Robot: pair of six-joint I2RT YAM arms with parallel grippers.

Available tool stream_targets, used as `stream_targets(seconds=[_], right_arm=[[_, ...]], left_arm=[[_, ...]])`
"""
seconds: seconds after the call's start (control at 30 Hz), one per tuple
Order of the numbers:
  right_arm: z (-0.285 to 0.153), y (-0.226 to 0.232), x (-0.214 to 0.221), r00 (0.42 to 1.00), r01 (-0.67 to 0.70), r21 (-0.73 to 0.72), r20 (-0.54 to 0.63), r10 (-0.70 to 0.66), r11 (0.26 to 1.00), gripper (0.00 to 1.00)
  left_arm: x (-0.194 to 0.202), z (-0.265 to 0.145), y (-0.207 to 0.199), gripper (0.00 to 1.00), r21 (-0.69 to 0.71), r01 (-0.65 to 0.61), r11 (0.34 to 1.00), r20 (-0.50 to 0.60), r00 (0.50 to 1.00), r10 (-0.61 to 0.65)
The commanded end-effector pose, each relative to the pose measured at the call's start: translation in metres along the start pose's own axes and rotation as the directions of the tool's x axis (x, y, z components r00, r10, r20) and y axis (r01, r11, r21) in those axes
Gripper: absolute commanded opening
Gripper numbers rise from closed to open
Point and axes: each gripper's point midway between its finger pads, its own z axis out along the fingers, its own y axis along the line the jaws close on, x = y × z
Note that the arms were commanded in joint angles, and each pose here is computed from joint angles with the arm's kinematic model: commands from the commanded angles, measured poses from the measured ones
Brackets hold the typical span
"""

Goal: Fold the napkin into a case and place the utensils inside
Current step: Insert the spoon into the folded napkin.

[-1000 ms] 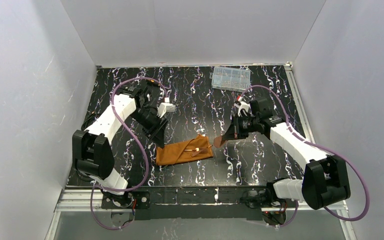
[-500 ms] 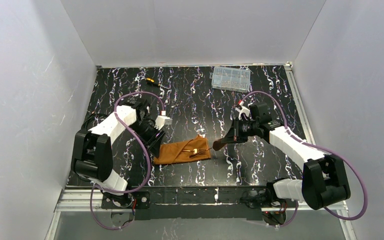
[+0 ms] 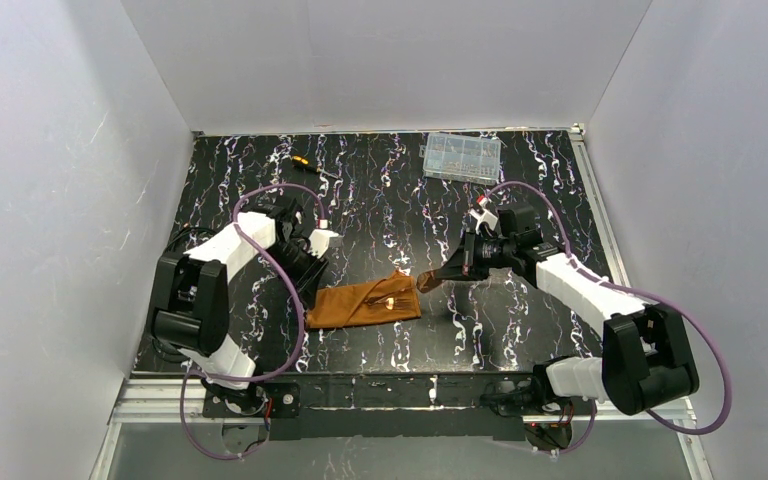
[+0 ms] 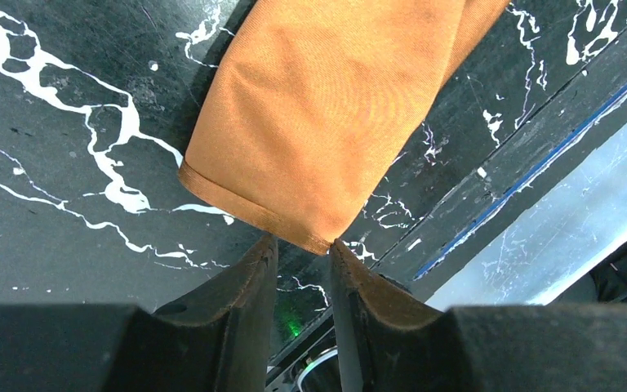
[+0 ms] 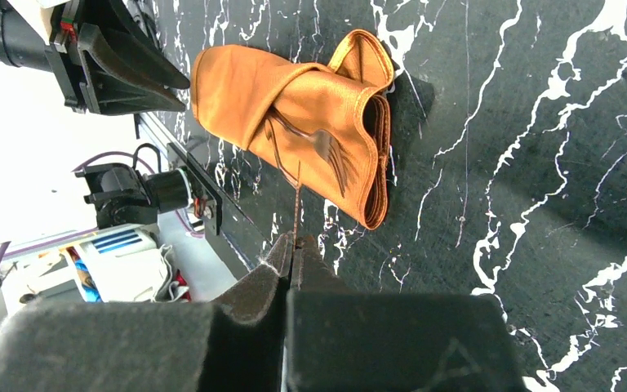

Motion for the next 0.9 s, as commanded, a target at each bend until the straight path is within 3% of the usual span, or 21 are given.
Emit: stream_targets(seconds=[0.0, 0.87], right_arm=[[0.005, 0.002, -0.002, 1.000, -0.024, -0.032, 0.009, 0.025, 0.999, 0.01], [0.049, 0.008, 0.008, 0.996, -0.082, -0.016, 0.035, 0.083, 0.997, 0.01]], left_arm=[[-0.003, 0.004, 0.003, 0.28, 0.016, 0.020, 1.000, -0.017, 1.000, -0.019], [0.011, 0.021, 0.006, 0.17, 0.078, -0.040, 0.996, -0.068, 0.997, 0.045]])
